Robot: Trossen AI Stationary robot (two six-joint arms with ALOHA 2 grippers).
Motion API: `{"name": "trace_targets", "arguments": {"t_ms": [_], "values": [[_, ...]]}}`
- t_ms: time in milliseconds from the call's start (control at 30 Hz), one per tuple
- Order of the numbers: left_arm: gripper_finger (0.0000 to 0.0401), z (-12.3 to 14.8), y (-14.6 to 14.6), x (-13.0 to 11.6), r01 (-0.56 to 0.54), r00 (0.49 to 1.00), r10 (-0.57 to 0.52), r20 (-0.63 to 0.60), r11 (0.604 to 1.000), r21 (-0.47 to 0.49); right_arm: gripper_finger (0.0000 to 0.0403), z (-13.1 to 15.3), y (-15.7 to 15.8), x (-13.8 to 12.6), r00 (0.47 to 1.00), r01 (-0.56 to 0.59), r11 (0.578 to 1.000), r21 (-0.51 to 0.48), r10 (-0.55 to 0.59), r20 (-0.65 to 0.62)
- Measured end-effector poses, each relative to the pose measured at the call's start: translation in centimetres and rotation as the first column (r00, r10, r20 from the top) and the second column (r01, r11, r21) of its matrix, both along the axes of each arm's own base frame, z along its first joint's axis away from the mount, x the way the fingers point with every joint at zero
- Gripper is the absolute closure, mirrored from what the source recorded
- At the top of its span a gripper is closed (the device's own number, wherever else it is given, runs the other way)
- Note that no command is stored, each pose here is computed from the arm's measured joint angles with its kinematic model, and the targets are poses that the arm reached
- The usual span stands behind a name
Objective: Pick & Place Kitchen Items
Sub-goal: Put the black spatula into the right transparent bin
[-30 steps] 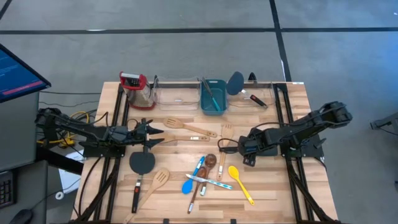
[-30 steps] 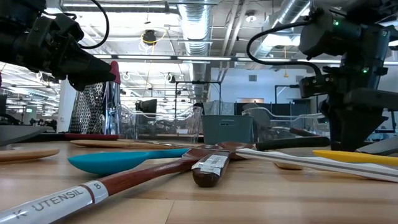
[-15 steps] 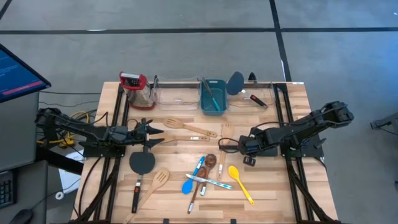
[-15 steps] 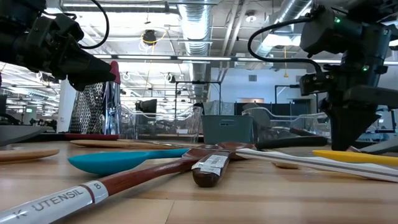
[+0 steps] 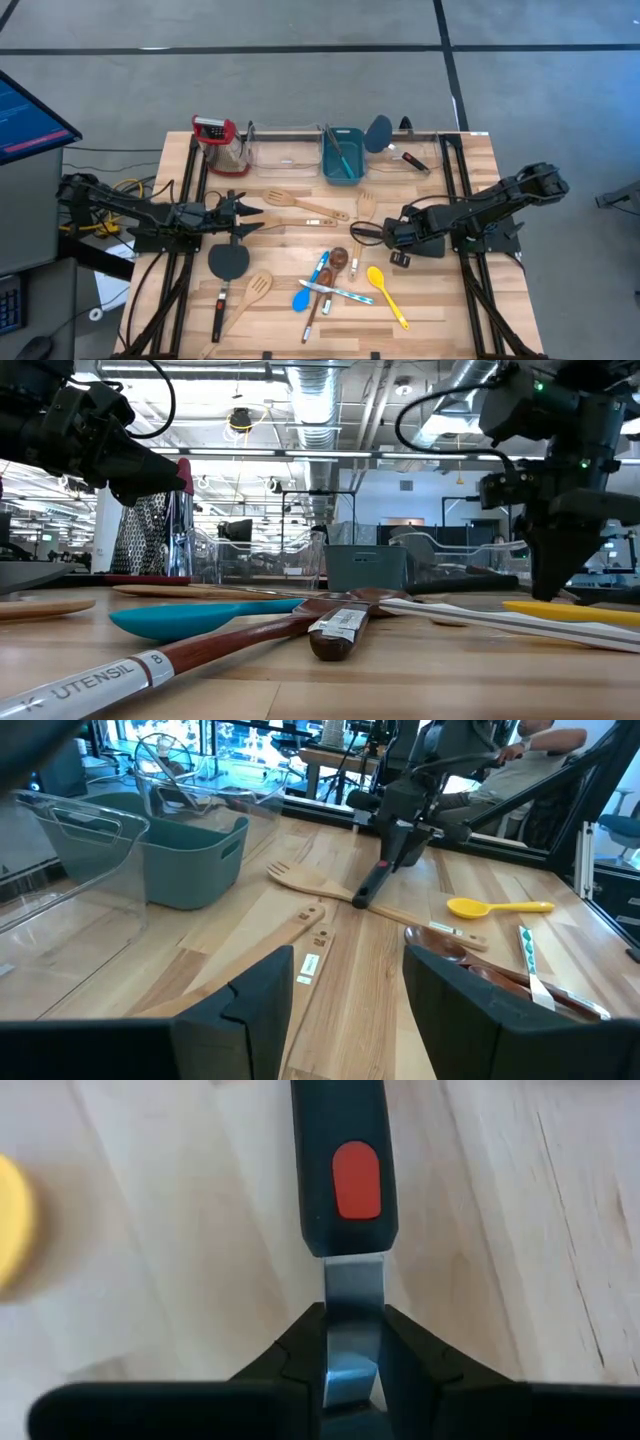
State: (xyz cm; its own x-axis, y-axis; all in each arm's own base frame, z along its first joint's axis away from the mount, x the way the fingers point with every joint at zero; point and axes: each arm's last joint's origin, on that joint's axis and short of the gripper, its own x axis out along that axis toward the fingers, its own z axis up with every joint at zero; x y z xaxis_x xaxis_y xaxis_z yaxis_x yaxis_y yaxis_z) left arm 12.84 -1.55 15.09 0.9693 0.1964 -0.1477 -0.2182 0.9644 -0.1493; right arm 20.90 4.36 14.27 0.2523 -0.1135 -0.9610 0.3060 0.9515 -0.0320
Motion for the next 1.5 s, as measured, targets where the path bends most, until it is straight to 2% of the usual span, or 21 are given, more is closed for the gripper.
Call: {"name": "trace_targets", "arguments": {"t_ms": [167,367,433,600,767,933,1133,1300,1500], "values": [[0.0224,0.0,0.0,0.0,0.000,1.000,0.000,0.000,1.000,0.000,0.0339,1.3,0.2,0.5,1.000,-0.006,1.000,0.020,0.006,0.017],[0.0224,0.0,0.0,0.0,0.000,1.000,0.000,0.001,1.000,0.000,0.0340,4.1,0.3,1.1,0.991,-0.056,0.998,0.013,0.054,0.120],[0.0224,0.0,0.0,0.0,0.000,1.000,0.000,0.000,1.000,0.000,0.0340,5.3,0.2,1.4,0.982,-0.069,0.997,-0.035,0.074,0.173],[0.0224,0.0,0.0,0.0,0.000,1.000,0.000,0.000,1.000,0.000,0.0341,8.6,-0.3,2.1,0.951,-0.027,0.970,-0.243,0.100,0.293],[0.0224,0.0,0.0,0.0,0.001,1.000,-0.001,0.000,1.000,0.000,0.0341,11.7,-0.8,2.7,0.911,0.100,0.886,-0.453,0.101,0.399],[0.0224,0.0,0.0,0.0,0.000,1.000,0.000,0.000,1.000,0.000,0.0341,13.6,-1.7,3.7,0.860,0.271,0.763,-0.587,0.082,0.504],[0.0224,0.0,0.0,0.0,0.000,1.000,0.000,0.000,1.000,0.000,0.0341,14.9,-3.8,4.6,0.803,0.448,0.644,-0.620,0.015,0.595],[0.0224,0.0,0.0,0.0,0.001,1.000,-0.001,0.000,1.000,0.000,0.0341,15.1,-6.1,4.5,0.788,0.544,0.556,-0.629,-0.080,0.610],[0.0224,0.0,0.0,0.0,0.000,1.000,0.000,0.000,1.000,0.000,0.0341,15.1,-9.4,4.0,0.749,0.637,0.479,-0.603,-0.199,0.632]]}}
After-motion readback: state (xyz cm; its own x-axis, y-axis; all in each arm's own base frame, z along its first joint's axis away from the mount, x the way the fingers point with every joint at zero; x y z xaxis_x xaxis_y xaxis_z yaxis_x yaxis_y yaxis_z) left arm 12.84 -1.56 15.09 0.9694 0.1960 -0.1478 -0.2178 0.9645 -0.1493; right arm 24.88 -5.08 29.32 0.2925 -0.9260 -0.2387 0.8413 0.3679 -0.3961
